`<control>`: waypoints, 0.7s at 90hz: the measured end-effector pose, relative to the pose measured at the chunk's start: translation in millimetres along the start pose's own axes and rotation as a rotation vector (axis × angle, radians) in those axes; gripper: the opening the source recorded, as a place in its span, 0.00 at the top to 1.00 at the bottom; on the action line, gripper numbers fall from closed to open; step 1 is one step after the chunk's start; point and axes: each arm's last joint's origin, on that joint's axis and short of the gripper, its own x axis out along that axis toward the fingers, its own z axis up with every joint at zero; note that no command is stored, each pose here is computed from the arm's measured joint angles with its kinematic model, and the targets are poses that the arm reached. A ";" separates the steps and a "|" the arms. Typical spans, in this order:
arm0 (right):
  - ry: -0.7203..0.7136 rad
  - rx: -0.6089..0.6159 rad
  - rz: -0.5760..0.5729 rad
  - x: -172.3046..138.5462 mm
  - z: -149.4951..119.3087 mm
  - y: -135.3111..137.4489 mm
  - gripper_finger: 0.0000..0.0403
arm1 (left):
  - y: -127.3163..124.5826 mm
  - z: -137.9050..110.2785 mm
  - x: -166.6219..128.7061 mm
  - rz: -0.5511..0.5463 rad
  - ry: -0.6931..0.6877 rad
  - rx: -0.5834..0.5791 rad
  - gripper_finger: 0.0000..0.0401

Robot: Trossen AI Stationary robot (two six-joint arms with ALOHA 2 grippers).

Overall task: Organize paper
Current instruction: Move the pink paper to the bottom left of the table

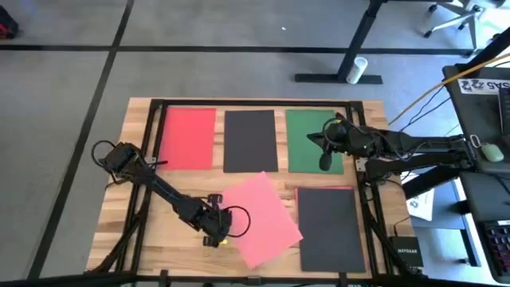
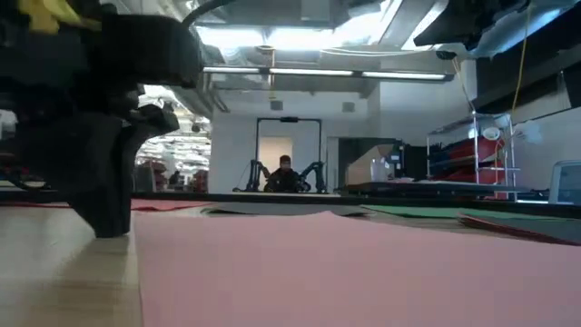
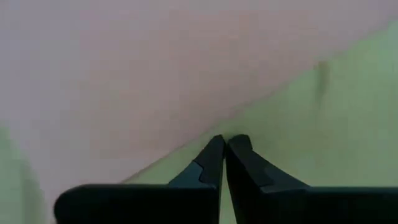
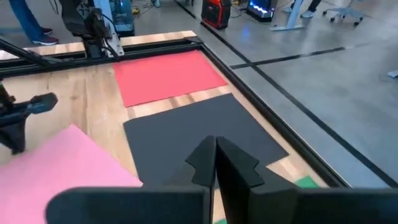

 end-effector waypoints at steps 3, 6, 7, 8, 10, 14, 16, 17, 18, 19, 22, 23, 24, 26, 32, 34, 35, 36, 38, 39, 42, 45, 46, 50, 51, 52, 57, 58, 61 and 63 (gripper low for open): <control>0.000 0.000 0.000 0.0 0.0 0.0 1.00 | 1.9 0.7 0.2 0.006 0.000 -0.006 1.00; 0.002 0.000 0.000 0.0 -0.2 0.0 1.00 | 3.4 1.3 0.2 0.013 -0.003 -0.013 1.00; 0.002 0.000 0.000 0.0 -0.2 0.0 1.00 | 4.1 1.5 -0.1 0.016 -0.004 -0.014 1.00; 0.003 0.000 0.000 0.0 -0.3 0.0 1.00 | 4.7 1.6 -0.4 0.019 -0.006 -0.017 1.00; 0.003 0.000 0.000 0.0 -0.3 0.0 1.00 | 5.8 1.7 -0.6 0.026 -0.008 -0.022 1.00; 0.004 0.000 0.001 0.0 -0.4 0.0 1.00 | 8.4 2.3 -1.8 0.050 -0.018 -0.041 1.00; 0.004 0.000 0.002 0.0 -0.4 0.0 1.00 | 10.0 2.6 -3.5 0.064 -0.027 -0.049 1.00; 0.004 0.000 0.003 0.0 -0.4 0.0 1.00 | 10.8 2.5 -4.2 0.073 -0.029 -0.053 1.00; 0.005 0.000 0.004 0.0 -0.4 0.1 1.00 | 11.7 2.2 -5.0 0.083 -0.030 -0.057 1.00; 0.005 0.000 0.005 0.0 -0.4 0.1 1.00 | 12.8 2.4 -6.2 0.093 -0.034 -0.064 1.00; 0.005 0.000 0.006 0.0 -0.5 0.1 1.00 | 15.8 2.9 -9.8 0.109 -0.048 -0.079 1.00; 0.005 0.000 0.006 0.0 -0.5 0.1 1.00 | 16.4 3.4 -11.2 0.110 -0.055 -0.084 1.00; 0.005 0.000 0.007 0.0 -0.5 0.2 1.00 | 16.8 4.1 -12.8 0.110 -0.064 -0.090 1.00; 0.005 0.000 0.007 0.0 -0.5 0.2 1.00 | 17.6 6.1 -16.3 0.105 -0.086 -0.107 1.00; 0.005 0.000 0.008 0.0 -0.5 0.2 1.00 | 18.9 11.4 -28.3 0.074 -0.147 -0.146 1.00; 0.006 0.000 0.008 0.0 -0.5 0.2 1.00 | 18.8 13.2 -32.7 0.058 -0.171 -0.156 1.00; 0.006 0.000 0.008 0.0 -0.5 0.2 1.00 | 18.6 14.3 -34.6 0.049 -0.185 -0.161 1.00; 0.006 0.000 0.008 0.0 -0.5 0.2 1.00 | 18.2 15.7 -36.5 0.039 -0.201 -0.167 1.00; 0.006 0.000 0.008 0.0 -0.5 0.2 1.00 | 16.8 18.5 -40.2 0.015 -0.234 -0.177 1.00; 0.005 0.000 0.008 0.0 -0.5 0.2 1.00 | 15.9 20.0 -41.8 0.004 -0.251 -0.181 1.00; 0.006 0.000 0.008 0.1 -0.5 0.2 1.00 | 13.1 24.4 -46.5 -0.034 -0.301 -0.189 1.00; 0.006 0.000 0.008 0.0 -0.5 0.2 1.00 | 9.5 28.3 -49.3 -0.072 -0.344 -0.188 1.00; 0.005 0.000 0.008 0.0 -0.5 0.2 1.00 | 8.2 29.7 -50.1 -0.086 -0.359 -0.187 1.00; 0.005 0.000 0.009 0.0 -0.4 0.2 1.00 | 3.1 35.8 -53.2 -0.154 -0.418 -0.184 1.00; 0.005 0.000 0.009 0.0 -0.5 0.2 1.00 | 1.8 37.2 -53.3 -0.168 -0.431 -0.181 1.00; 0.006 0.000 0.008 0.1 -0.5 0.2 1.00 | 0.5 38.7 -53.1 -0.181 -0.443 -0.181 1.00; 0.005 0.000 0.009 0.1 -0.5 0.3 1.00 | -6.9 43.9 -51.5 -0.239 -0.490 -0.172 1.00; 0.005 0.000 0.009 0.1 -0.4 0.3 1.00 | -8.6 44.4 -50.5 -0.248 -0.496 -0.168 1.00; 0.006 0.000 0.009 0.0 -0.5 0.2 1.00 | -13.1 45.3 -45.9 -0.268 -0.502 -0.161 1.00; 0.006 0.000 0.009 0.0 -0.5 0.2 1.00 | -15.8 45.6 -42.1 -0.278 -0.503 -0.157 1.00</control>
